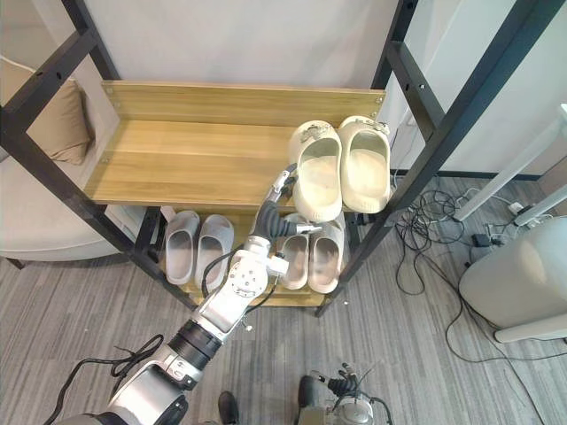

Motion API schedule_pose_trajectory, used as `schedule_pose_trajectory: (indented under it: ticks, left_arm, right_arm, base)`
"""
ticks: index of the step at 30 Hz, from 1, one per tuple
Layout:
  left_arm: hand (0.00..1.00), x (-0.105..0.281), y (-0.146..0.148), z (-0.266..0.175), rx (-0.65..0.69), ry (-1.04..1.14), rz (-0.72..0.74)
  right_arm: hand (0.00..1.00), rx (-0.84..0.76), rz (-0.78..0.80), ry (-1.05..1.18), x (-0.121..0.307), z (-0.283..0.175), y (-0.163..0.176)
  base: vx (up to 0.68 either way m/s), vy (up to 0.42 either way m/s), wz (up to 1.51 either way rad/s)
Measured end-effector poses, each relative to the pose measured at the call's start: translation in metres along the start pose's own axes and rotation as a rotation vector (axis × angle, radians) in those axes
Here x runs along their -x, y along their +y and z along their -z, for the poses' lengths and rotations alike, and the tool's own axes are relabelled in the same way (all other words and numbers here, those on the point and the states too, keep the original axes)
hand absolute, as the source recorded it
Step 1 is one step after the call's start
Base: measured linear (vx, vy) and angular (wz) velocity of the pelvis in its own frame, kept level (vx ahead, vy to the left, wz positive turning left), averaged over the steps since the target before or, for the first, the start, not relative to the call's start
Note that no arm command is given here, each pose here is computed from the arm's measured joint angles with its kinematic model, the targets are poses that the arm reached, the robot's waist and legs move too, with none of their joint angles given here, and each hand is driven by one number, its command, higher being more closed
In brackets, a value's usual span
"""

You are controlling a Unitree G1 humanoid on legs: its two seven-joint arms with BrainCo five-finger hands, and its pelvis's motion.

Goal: Organize the slippers on the shoe rack

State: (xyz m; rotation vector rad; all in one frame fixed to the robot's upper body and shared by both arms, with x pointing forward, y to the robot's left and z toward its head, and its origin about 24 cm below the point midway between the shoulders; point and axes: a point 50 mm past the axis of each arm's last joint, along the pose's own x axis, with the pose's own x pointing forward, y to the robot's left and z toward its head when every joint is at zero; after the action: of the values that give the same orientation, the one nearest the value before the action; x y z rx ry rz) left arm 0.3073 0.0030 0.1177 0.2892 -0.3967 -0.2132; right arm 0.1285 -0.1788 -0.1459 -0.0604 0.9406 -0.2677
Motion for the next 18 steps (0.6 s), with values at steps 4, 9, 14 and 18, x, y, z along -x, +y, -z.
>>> schedule_pose_trajectory:
  ticks: [4, 9, 14, 18]
  left_arm:
    - [0.0, -0.008, 0.001, -0.01, 0.001, -0.036, -0.018]
    - [0.0, -0.014, -0.001, -0.021, 0.01, -0.072, -0.027]
    - [0.0, -0.018, 0.003, -0.023, 0.018, -0.077, -0.054]
    - [0.0, -0.021, 0.005, -0.027, 0.021, -0.087, -0.066]
  right_arm:
    - [0.0, -0.005, 0.009, -0.012, 0.001, 0.0, -0.003]
    - [0.0, -0.02, 0.024, -0.011, 0.001, 0.0, -0.007]
    - [0.0, -0.025, 0.031, -0.014, 0.001, -0.001, -0.008]
    - [0.0, -0.033, 0.033, -0.039, 0.002, -0.006, -0.007]
  base:
    - [-0.02, 0.008, -0.03]
    - [0.0, 0.004, -0.01]
    - [-0.01, 0.003, -0.03]
    - [0.0, 0.007, -0.05]
